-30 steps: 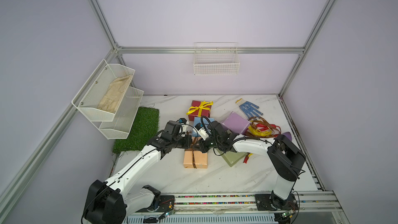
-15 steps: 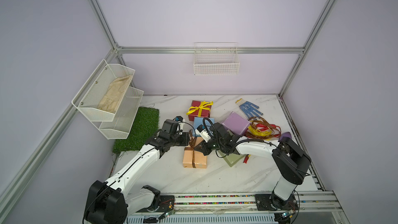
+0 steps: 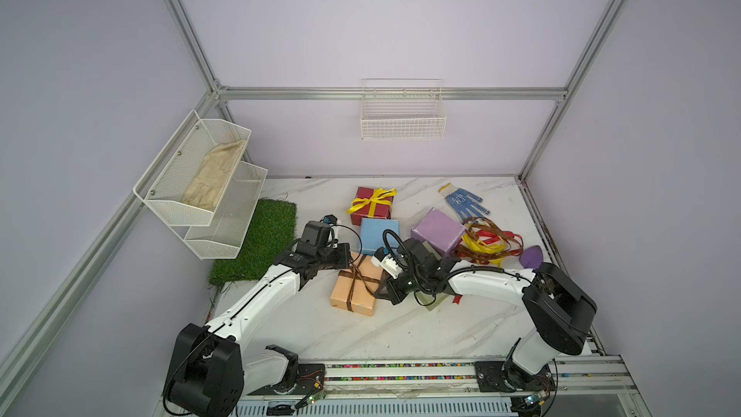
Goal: Untie the ribbon bows on the gift boxes
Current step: Untie the ribbon from the gift box.
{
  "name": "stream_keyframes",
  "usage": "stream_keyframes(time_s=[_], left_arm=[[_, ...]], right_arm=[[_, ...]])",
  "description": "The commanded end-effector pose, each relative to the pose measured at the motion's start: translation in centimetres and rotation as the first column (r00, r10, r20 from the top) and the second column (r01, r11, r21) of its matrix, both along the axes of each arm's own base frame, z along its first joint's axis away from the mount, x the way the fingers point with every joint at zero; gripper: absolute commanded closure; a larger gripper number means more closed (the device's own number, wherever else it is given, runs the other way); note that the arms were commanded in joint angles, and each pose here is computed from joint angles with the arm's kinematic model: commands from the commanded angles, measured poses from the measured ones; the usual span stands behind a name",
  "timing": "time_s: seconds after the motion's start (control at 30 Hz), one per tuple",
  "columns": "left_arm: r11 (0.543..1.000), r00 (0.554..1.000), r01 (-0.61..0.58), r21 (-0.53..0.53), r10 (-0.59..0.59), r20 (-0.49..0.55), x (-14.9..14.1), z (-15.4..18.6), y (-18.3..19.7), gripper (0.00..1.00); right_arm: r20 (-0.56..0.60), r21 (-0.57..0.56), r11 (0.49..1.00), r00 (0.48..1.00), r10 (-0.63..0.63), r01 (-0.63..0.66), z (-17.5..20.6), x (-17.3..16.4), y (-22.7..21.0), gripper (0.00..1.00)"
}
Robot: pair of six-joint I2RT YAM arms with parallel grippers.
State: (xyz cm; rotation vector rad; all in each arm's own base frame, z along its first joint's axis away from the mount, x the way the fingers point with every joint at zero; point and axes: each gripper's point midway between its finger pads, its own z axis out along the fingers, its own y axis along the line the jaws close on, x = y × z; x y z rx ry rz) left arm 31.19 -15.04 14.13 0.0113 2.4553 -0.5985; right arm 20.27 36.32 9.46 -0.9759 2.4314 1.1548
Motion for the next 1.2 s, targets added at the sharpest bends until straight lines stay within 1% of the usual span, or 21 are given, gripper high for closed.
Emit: stream_keyframes(time_s=[0.0, 0.03, 0.13, 0.2, 0.27, 0.3, 0.33, 0.4, 0.53, 0.6, 0.77, 0.9, 1.0, 1.17], left_arm=[[1.0, 1.0, -0.015, -0.015, 0.015, 0.027, 0.3, -0.1, 0.3, 1.0], [1.0, 0.999, -0.012, -0.016, 0.013, 0.03, 0.3, 0.0, 0.3, 1.0], [1.0, 0.999, -0.003, -0.025, 0.004, 0.034, 0.0, 0.2, 0.2, 1.0], [0.999, 0.999, 0.012, -0.034, -0.01, 0.036, -0.2, 0.3, 0.0, 1.0], [0.999, 0.999, 0.026, -0.045, -0.024, 0.039, -0.3, 0.6, -0.3, 1.0], [0.998, 0.999, 0.031, -0.05, -0.029, 0.04, -0.3, 0.6, -0.4, 1.0], [0.998, 0.999, 0.038, -0.055, -0.036, 0.039, -0.4, 0.7, -0.5, 1.0], [0.996, 0.998, 0.051, -0.069, -0.048, 0.046, -0.5, 1.1, -0.8, 1.0], [0.993, 0.996, 0.066, -0.097, -0.059, 0.069, -0.7, 2.2, -1.1, 1.0], [0.992, 0.995, 0.068, -0.107, -0.06, 0.084, -0.8, 2.8, -1.2, 1.0], [0.987, 0.991, 0.092, -0.134, -0.078, 0.109, -1.2, 4.0, -1.5, 1.0], [0.982, 0.989, 0.111, -0.152, -0.094, 0.116, -1.4, 4.5, -1.9, 1.0], [0.979, 0.987, 0.128, -0.161, -0.11, 0.114, -1.6, 4.6, -2.1, 1.0], [0.978, 0.986, 0.133, -0.161, -0.115, 0.118, -1.9, 4.6, -2.1, 1.0]], right_arm=[[0.004, 0.011, 0.998, 0.998, 0.068, -0.068, 2.1, -1.4, -0.2, 0.94], [0.02, -0.006, 0.998, 0.997, 0.069, -0.068, 2.3, -1.2, -0.3, 0.9], [0.07, -0.042, 0.997, 0.995, 0.07, -0.068, 3.0, -0.6, -0.7, 0.61], [0.107, -0.049, 0.997, 0.992, 0.062, -0.057, 3.8, 0.0, -0.7, 0.48], [0.152, -0.036, 0.998, 0.986, 0.064, -0.059, 5.0, 0.7, -0.3, 0.41], [0.179, -0.035, 0.998, 0.982, 0.056, -0.05, 5.4, 1.2, -0.1, 0.39], [0.214, -0.035, 0.999, 0.976, 0.04, -0.034, 5.9, 2.1, 0.2, 0.39], [0.253, -0.029, 1.0, 0.967, 0.004, 0.003, 6.4, 3.8, 1.0, 0.43], [0.253, 0.009, 1.0, 0.967, -0.024, 0.023, 6.1, 5.9, 3.3, 0.61], [0.233, 0.031, 0.999, 0.972, -0.035, 0.029, 5.4, 6.4, 4.3, 0.65], [0.219, 0.043, 0.997, 0.973, -0.068, 0.06, 4.2, 7.6, 5.4, 0.69], [0.234, 0.076, 0.996, 0.969, -0.072, 0.056, 4.6, 7.8, 5.7, 0.7], [0.259, 0.097, 0.994, 0.963, -0.076, 0.052, 5.2, 7.8, 5.7, 0.74], [0.334, 0.074, 0.996, 0.94, -0.068, 0.046, 5.5, 8.2, 4.9, 0.78]])
